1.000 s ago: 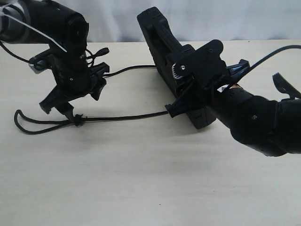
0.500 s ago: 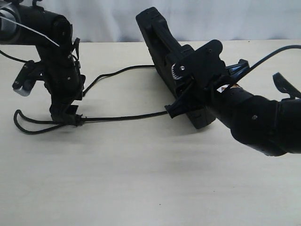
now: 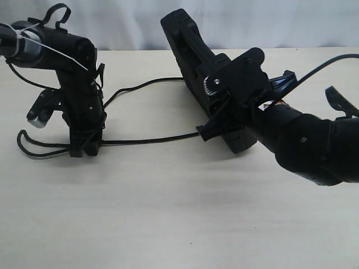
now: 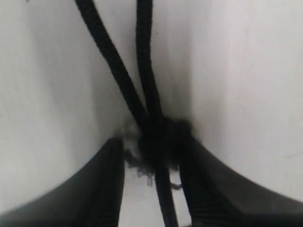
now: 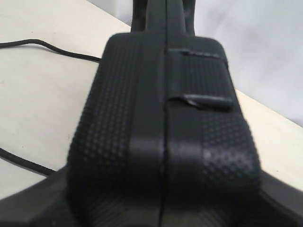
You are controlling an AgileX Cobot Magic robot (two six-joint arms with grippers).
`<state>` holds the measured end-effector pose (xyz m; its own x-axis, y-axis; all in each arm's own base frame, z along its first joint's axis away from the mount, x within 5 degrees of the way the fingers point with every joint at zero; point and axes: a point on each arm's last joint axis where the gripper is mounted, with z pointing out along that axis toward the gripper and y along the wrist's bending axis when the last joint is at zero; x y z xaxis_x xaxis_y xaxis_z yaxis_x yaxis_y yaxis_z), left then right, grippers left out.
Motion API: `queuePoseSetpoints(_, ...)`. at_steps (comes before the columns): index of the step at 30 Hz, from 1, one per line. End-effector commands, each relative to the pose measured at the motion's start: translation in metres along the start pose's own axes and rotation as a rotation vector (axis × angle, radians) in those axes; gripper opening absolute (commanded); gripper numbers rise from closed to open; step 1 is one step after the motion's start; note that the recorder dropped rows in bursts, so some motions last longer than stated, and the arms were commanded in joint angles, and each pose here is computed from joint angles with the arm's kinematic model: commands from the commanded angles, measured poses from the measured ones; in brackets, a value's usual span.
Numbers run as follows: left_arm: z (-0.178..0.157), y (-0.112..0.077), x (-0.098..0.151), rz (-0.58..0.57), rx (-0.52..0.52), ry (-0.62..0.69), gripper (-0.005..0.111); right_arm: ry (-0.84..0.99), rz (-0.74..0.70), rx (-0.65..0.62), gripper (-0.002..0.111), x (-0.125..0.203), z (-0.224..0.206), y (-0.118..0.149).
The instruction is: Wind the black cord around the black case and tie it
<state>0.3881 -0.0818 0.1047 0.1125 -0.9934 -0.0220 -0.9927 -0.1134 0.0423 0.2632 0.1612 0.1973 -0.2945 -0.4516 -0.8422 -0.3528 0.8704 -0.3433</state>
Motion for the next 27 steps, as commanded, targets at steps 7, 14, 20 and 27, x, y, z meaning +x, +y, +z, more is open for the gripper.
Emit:
queuePoseSetpoints(7,0.001,-0.017,-0.002,0.358,0.179,-0.036,0.000,0.012,-0.008,-0.036,0.004,0.000,-0.001,0.002)
queuePoseSetpoints(14,-0.041,-0.018,0.010,1.236,0.343,-0.139,0.000,0.010,0.120,0.028,0.004,-0.006,-0.009,-0.008)
queuePoseSetpoints(20,-0.090,-0.003,0.012,1.823,0.371,-0.289,0.000,0.003,0.162,0.047,0.004,-0.009,-0.013,-0.013)
queuePoseSetpoints(27,-0.121,0.016,0.018,2.173,0.455,-0.256,0.000,0.034,0.168,0.080,0.004,-0.002,-0.007,-0.034)
